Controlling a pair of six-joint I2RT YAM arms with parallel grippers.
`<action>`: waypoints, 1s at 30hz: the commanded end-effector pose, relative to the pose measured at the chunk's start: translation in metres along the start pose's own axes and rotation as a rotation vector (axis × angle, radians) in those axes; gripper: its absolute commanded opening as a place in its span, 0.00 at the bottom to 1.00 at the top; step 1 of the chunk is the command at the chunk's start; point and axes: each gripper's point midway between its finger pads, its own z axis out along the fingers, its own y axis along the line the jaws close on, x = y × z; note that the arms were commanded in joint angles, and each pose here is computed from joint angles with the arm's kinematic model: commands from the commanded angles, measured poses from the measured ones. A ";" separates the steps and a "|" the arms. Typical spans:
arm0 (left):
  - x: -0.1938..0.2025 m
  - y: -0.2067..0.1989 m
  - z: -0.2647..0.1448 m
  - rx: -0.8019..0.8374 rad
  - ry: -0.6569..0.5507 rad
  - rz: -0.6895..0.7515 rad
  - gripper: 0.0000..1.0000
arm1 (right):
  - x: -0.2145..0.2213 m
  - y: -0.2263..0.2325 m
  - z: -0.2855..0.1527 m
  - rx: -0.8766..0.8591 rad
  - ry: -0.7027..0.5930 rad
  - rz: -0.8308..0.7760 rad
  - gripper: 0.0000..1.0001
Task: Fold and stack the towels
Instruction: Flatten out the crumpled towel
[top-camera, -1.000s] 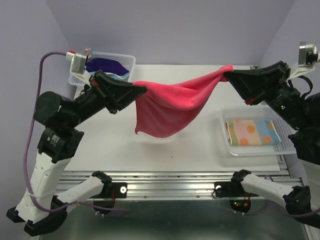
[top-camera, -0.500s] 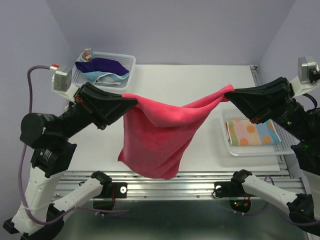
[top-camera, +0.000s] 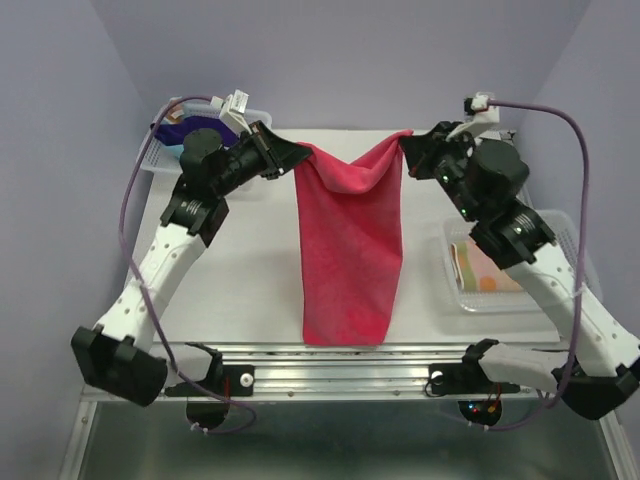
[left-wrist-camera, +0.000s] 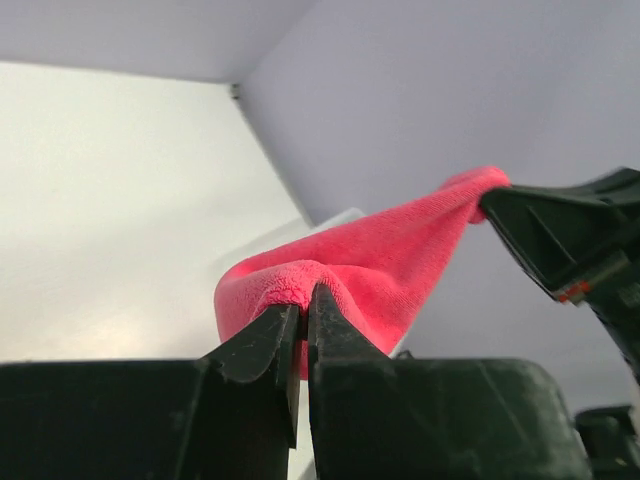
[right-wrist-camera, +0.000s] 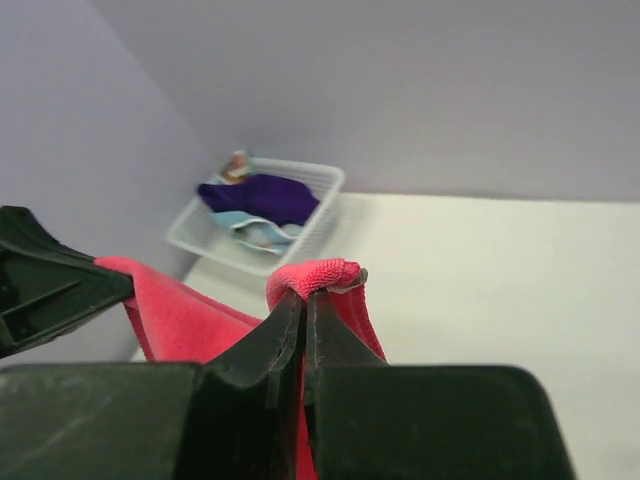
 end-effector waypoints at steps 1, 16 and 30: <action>-0.018 0.064 0.029 -0.041 -0.021 0.008 0.00 | 0.002 -0.048 0.042 0.238 -0.101 -0.119 0.01; -0.058 0.162 0.126 0.019 0.109 0.026 0.00 | 0.008 -0.132 0.155 0.202 -0.124 -0.174 0.01; -0.050 -0.062 0.002 0.272 -0.028 0.174 0.00 | -0.082 -0.011 0.003 -0.112 -0.129 -0.040 0.01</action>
